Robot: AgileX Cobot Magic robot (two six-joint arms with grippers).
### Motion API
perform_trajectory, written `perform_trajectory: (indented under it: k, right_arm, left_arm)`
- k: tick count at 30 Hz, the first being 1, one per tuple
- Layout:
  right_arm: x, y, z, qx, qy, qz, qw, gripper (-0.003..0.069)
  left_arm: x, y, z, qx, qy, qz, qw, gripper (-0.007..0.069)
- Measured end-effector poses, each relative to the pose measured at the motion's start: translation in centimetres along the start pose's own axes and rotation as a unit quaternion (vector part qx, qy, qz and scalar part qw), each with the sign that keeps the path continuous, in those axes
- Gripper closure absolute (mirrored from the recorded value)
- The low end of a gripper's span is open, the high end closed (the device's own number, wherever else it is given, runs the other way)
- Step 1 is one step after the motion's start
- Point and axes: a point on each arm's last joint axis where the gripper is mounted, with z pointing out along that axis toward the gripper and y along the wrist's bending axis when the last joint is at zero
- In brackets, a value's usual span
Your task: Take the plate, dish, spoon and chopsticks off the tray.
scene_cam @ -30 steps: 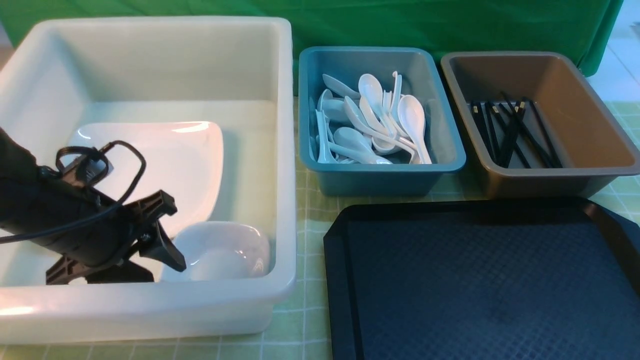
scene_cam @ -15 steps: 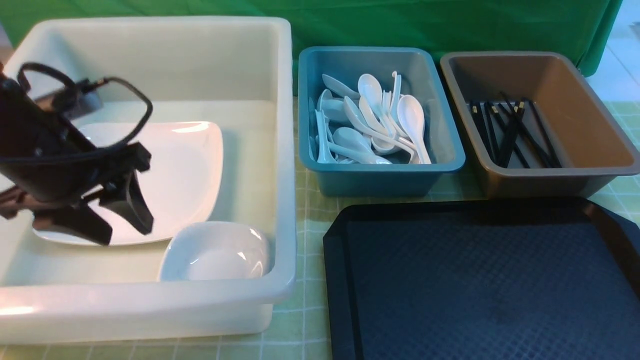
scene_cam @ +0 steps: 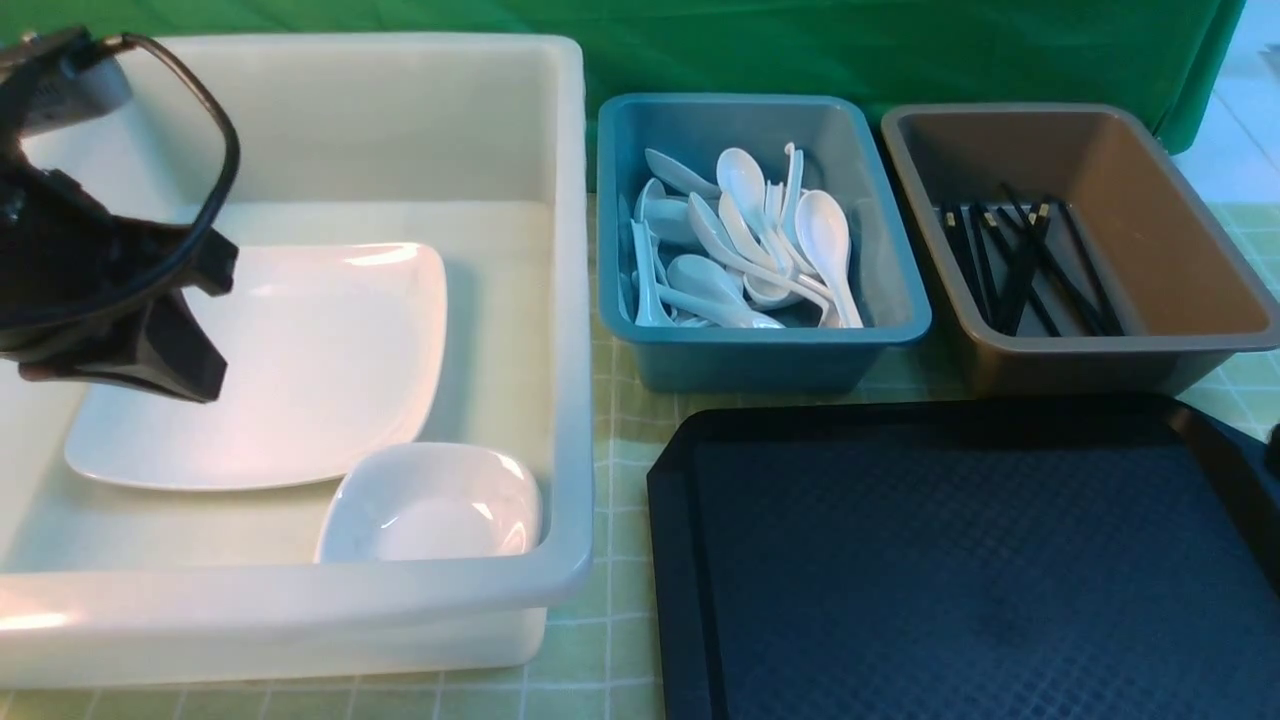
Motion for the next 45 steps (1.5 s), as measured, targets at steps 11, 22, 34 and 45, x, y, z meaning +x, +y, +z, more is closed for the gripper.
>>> perform_trajectory:
  k: [11,22,34,45]
  right_arm:
    - [0.9,0.1,0.9,-0.002,0.01,0.001,1.0,0.0647]
    - [0.9,0.1,0.9,-0.002,0.009,0.001,1.0,0.0615]
    - [1.8,0.0,-0.3,0.006,-0.019,0.002,1.0,0.0587]
    - [11.4,-1.0,-2.7,0.125,0.016,0.018,0.992,0.0571]
  left_arm:
    - [0.0,-0.1,0.0,0.007,-0.002,-0.003,1.0,0.0635]
    - [-0.3,-0.1,0.0,0.006,-0.018,-0.002,1.0,0.0635]
    - [-0.5,0.1,0.0,-0.003,-0.025,0.004,1.0,0.0635]
    - [-0.5,0.1,0.0,-0.004,-0.029,0.005,1.0,0.0635]
